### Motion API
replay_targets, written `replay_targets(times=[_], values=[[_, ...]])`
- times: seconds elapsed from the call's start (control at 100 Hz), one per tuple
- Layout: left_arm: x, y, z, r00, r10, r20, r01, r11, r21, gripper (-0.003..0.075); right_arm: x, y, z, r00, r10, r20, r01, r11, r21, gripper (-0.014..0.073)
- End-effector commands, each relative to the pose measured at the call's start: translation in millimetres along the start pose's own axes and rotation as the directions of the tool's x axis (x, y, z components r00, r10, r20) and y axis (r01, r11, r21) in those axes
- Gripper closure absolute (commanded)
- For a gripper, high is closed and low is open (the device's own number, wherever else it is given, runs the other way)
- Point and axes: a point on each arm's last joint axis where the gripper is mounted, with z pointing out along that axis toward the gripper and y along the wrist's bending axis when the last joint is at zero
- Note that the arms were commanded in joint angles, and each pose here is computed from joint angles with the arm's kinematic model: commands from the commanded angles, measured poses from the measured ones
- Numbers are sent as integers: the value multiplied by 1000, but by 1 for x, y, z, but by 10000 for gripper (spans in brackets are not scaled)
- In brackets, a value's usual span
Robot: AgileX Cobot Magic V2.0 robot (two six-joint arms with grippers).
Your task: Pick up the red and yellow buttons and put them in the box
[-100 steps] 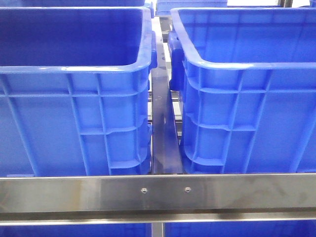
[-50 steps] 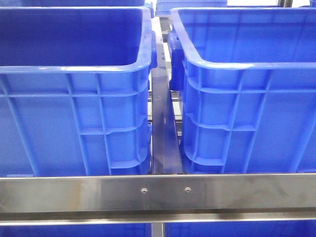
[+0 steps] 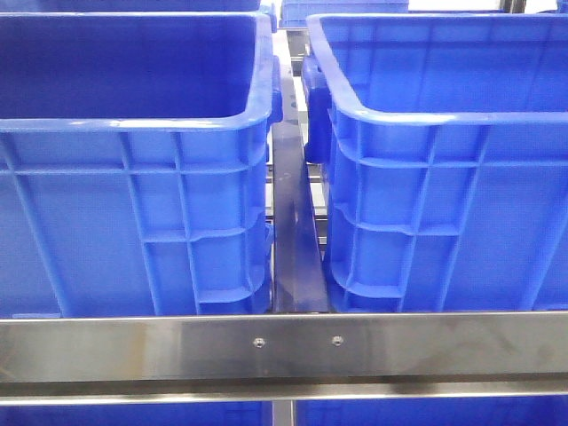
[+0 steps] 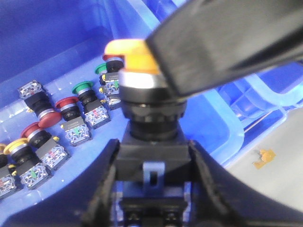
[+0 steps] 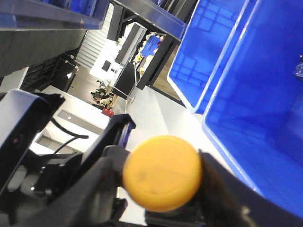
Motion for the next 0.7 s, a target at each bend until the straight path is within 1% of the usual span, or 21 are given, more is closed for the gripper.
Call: replay_targets(times=[0.0,0.1,0.17,0.22,0.35,0.4,0.44,0.5,0.51,0.57,0.58,0.64,0.65,0.69], values=[[-12,-1,-13,994,0,111,-1,1000,16,739,-8,30,-6,999,-30,34,34,993,-111,290],[-12,-1,-13,994,0,111,-1,1000,16,739,-7,30,-6,999,-28,24,31,992,-120,393],[-12,-1,-13,994,0,111,-1,1000,16,739,-7,30,-5,999,-28,22,30,992,-122,442],[-12,-1,-13,994,0,111,-1,1000,16,739,-7,30,-5,999,-28,22,30,992,-122,458],[-12,-1,-13,994,0,111,-1,1000,16,736,-7,30,-5,999,-28,22,30,992,-122,457],[-12,-1,-13,994,0,111,-1,1000,16,720,-7,29,-5,999,-28,23,30,992,-120,457],[-12,-1,-13,994,0,111,-1,1000,16,694,-7,29,-5,999,-27,25,30,993,-118,457],[-12,-1,-13,994,0,111,-1,1000,16,613,-7,29,-5,999,-27,27,30,993,-116,457],[-12,-1,-13,994,0,111,-1,1000,16,613,-7,29,-5,999,-27,28,30,993,-115,457],[-12,-1,-13,994,0,111,-1,1000,16,507,-7,29,-5,999,-27,28,30,993,-115,457],[-13,-1,-13,994,0,113,-1,1000,17,507,-7,29,-5,999,-27,28,30,993,-115,457],[-13,-1,-13,993,-1,115,-1,1000,17,391,-7,29,-5,999,-27,28,30,993,-115,457],[-13,-1,-13,993,-1,115,-1,1000,17,391,-7,29,-5,999,-27,28,30,993,-115,457],[-13,-1,-13,993,-6,119,4,1000,18,320,-7,29,-5,999,-28,28,31,993,-115,457]])
